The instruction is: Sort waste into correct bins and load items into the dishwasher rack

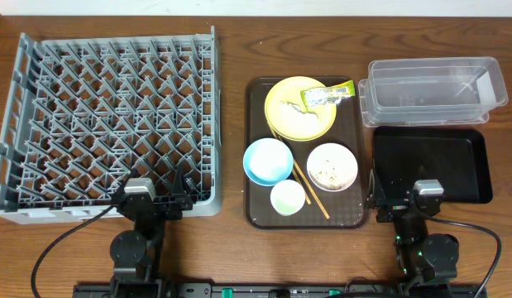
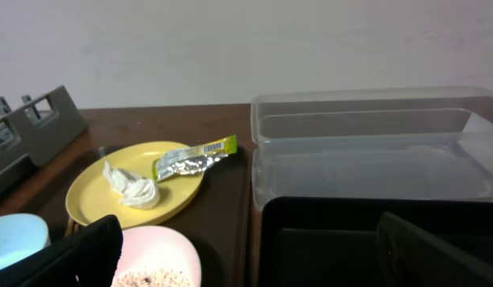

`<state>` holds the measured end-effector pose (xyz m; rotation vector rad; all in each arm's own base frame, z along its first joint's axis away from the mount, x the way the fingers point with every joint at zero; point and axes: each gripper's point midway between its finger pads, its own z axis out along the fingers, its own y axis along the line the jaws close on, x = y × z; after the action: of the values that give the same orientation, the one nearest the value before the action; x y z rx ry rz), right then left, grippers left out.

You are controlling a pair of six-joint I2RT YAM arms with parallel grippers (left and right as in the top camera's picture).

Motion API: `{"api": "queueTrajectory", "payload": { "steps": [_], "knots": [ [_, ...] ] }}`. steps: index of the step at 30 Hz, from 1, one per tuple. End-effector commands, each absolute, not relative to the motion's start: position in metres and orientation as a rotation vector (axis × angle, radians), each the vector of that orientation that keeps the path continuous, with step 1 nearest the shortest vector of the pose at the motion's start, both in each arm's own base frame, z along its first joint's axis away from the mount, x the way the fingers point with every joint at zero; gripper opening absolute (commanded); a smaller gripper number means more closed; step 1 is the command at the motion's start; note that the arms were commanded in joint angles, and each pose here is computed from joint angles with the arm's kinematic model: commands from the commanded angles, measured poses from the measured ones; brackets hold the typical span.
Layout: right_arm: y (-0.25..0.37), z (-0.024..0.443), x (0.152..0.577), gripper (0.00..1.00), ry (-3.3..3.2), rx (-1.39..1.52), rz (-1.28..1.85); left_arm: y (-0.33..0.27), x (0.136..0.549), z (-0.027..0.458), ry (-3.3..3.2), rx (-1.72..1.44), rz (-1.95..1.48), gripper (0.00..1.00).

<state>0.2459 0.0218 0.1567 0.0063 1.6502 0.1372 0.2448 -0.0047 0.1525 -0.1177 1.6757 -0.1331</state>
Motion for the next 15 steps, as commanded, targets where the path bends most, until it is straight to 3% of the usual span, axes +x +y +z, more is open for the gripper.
{"api": "queueTrajectory", "payload": {
  "steps": [1, 15],
  "knots": [
    [0.018, 0.160, 0.247, 0.99, 1.633, 0.024, 0.123, -0.002, 0.244, 0.136, 1.727, -0.119, -0.105, 0.97],
    [0.016, 0.180, 0.243, 0.99, 1.617, 0.040, 0.126, 0.003, 0.244, 0.132, 1.749, -0.227, -0.151, 0.98]
  ]
}}
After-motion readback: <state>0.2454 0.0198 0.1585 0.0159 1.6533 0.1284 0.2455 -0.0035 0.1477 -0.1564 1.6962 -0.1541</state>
